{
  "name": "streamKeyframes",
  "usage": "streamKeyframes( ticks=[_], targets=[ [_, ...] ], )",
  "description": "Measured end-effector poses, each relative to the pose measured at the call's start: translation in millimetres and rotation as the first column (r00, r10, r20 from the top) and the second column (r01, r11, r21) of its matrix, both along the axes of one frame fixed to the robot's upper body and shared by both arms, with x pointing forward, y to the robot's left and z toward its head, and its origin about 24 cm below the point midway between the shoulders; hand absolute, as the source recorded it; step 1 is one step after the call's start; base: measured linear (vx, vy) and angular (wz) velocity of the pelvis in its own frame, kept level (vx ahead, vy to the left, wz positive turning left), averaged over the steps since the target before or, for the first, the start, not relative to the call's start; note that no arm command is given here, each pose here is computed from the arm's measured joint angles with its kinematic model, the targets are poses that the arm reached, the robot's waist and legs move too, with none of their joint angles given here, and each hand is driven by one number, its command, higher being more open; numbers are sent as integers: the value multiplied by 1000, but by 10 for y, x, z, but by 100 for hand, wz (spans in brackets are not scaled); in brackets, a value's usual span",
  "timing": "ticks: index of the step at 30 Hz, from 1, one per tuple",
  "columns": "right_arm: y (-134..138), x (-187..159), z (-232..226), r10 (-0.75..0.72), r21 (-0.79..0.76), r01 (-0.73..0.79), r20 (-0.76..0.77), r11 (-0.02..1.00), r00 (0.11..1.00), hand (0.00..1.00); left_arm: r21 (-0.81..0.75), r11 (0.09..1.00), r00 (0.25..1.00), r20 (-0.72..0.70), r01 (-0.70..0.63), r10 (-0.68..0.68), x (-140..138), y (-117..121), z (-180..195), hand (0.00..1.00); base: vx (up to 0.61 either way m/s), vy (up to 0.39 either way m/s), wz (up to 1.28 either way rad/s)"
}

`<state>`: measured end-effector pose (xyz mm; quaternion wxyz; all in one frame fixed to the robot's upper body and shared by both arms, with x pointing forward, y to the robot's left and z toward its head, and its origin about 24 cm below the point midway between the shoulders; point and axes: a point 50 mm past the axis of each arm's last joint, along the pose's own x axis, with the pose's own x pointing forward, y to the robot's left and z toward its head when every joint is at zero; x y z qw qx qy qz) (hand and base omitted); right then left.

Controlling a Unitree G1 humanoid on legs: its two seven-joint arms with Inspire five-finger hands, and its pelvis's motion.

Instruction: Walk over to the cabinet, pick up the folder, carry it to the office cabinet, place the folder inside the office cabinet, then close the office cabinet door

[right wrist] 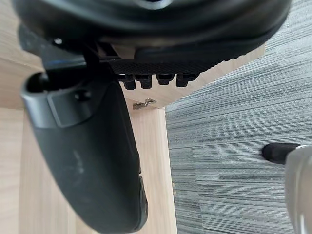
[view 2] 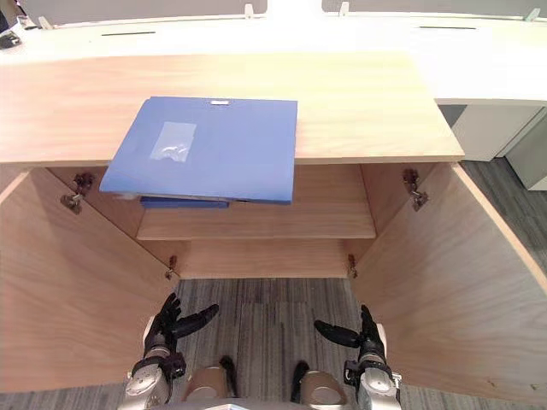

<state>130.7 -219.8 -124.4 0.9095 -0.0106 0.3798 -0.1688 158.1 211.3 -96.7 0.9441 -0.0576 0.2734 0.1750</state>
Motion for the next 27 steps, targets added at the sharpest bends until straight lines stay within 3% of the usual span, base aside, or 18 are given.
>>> streamKeyframes(
  ticks=[8,18,21,24,27],
  targets=[
    [16,-45,-20,-23,16,23,-5,1000,1000,100,202,979,966,254,2,-55,241,133,611,100,39,44,8],
    [-1,-182,-73,-28,2,28,-39,1000,999,100,397,908,817,563,-133,-126,245,110,1462,100,-32,-17,4],
    [4,-254,-107,-22,6,23,-66,1000,998,100,535,832,743,616,-148,-264,253,82,1787,100,-14,-10,3],
    [-4,-289,-126,3,1,-3,-84,1000,996,100,756,632,690,549,-169,-472,246,-6,2034,100,-4,-5,-3],
    [19,-274,-124,33,-2,-33,-80,999,996,100,814,555,665,511,-171,-544,260,-110,2064,100,-11,-7,-5]
  ],
)
